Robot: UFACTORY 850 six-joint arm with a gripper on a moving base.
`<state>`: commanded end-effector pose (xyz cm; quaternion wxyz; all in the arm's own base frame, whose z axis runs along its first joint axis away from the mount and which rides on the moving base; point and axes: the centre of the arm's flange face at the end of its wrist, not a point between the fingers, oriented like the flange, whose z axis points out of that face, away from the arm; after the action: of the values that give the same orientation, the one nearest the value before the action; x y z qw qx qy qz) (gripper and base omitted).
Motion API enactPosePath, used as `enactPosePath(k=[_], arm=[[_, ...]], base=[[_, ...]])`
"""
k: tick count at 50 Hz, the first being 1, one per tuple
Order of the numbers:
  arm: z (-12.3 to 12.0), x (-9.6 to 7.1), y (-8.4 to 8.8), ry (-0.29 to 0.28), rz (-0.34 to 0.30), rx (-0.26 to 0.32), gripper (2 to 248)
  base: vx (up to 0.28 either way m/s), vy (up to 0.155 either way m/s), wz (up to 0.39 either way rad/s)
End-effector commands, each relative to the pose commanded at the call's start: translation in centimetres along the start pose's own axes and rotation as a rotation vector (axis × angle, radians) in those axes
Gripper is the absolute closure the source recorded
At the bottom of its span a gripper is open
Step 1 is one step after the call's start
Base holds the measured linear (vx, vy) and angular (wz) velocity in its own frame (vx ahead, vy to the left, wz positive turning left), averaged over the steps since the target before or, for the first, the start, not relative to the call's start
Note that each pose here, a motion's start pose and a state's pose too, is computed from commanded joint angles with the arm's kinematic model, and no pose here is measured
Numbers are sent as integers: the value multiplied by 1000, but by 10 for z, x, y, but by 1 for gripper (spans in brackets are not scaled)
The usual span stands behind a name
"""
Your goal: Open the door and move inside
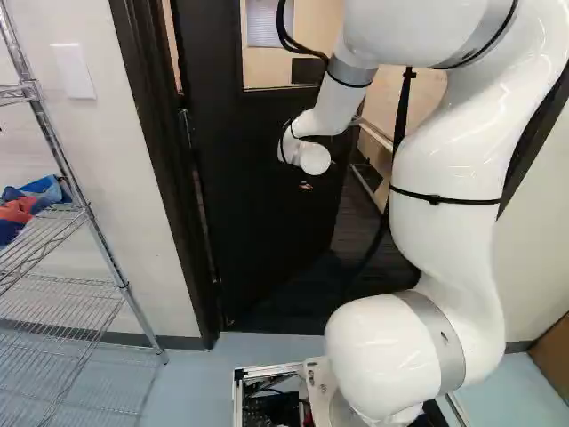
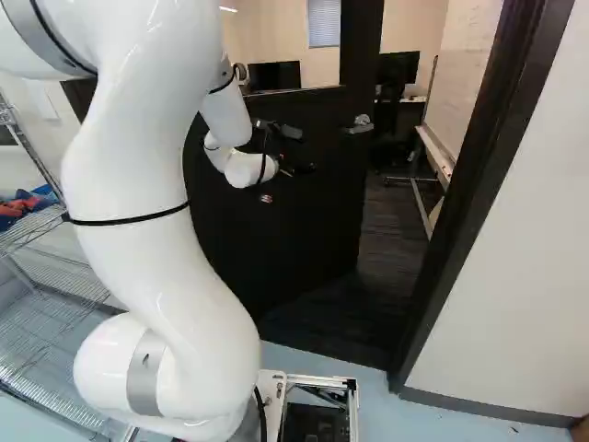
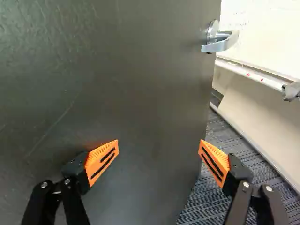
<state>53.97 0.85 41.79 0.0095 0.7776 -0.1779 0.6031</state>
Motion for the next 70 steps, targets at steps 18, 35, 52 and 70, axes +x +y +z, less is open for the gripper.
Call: enactPosePath(k=[18, 35, 52, 70], arm=[[15, 0, -15, 5, -15, 30, 3], [29, -1, -29, 11, -30, 59, 3], [44, -1, -43, 17, -45, 88, 3], [59, -2, -59, 26, -65, 123, 3]], base=[[0, 0, 0], [0, 0, 0], [0, 0, 0], [0, 0, 0]])
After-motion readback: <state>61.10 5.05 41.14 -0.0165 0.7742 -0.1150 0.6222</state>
